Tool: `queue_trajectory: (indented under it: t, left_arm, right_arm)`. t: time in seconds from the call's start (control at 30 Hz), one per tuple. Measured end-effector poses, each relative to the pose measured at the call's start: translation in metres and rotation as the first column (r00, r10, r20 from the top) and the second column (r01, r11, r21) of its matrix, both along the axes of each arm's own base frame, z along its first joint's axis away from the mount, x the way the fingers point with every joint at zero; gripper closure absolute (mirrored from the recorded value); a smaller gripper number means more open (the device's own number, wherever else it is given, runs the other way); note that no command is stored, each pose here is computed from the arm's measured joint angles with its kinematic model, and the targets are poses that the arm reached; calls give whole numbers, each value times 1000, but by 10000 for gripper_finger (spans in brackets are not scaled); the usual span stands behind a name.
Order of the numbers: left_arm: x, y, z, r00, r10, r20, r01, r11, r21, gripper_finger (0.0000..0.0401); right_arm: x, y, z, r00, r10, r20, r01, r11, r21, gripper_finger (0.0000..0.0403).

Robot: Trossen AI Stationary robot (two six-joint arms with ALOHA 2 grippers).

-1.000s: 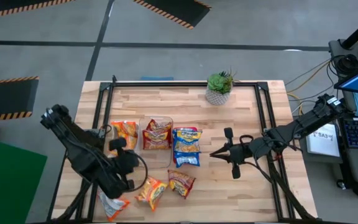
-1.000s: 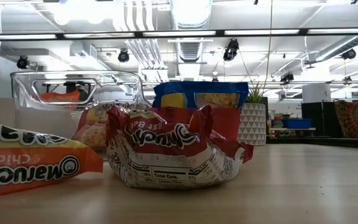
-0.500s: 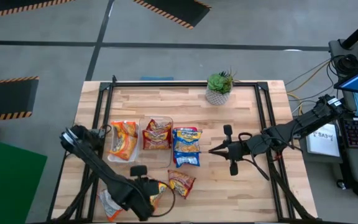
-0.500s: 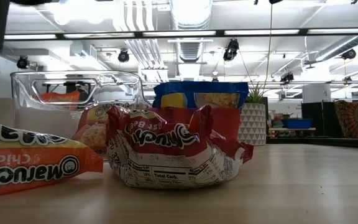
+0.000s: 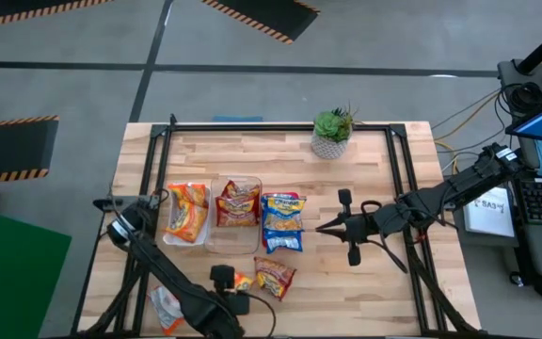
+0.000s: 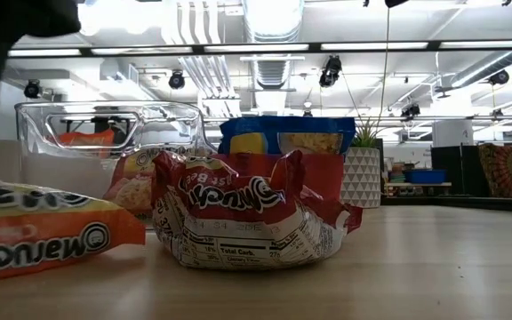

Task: Sort Maruchan noodles
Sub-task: Put the orange noodle pack into the white bin

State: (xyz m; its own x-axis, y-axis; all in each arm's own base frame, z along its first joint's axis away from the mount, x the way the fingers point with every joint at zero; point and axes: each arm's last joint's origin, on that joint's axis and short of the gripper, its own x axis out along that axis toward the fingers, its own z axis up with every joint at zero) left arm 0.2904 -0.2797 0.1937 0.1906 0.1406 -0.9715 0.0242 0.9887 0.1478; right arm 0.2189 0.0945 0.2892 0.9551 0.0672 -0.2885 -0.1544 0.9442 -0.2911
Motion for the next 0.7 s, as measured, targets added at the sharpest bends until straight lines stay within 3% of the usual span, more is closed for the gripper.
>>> queue_trajectory:
  t: [0.27,0.5,0.6,0.7]
  left_arm:
    - [-1,-3,-9,1000,0,-31,0,1000,-17,184]
    - [0,-4,-38,999,41,4,-40,999,-31,203]
    - [-1,-5,-37,999,48,16,-48,998,-35,234]
    - [-1,-5,-34,999,50,20,-50,998,-36,290]
  right_arm:
    - [0,0,-1,1000,0,-6,0,1000,-4,394]
    - [0,0,-1,1000,3,-4,-3,1000,-12,394]
    - [0,0,-1,1000,3,-3,-3,1000,-14,394]
    - [0,0,-1,1000,3,-3,-3,1000,-15,394]
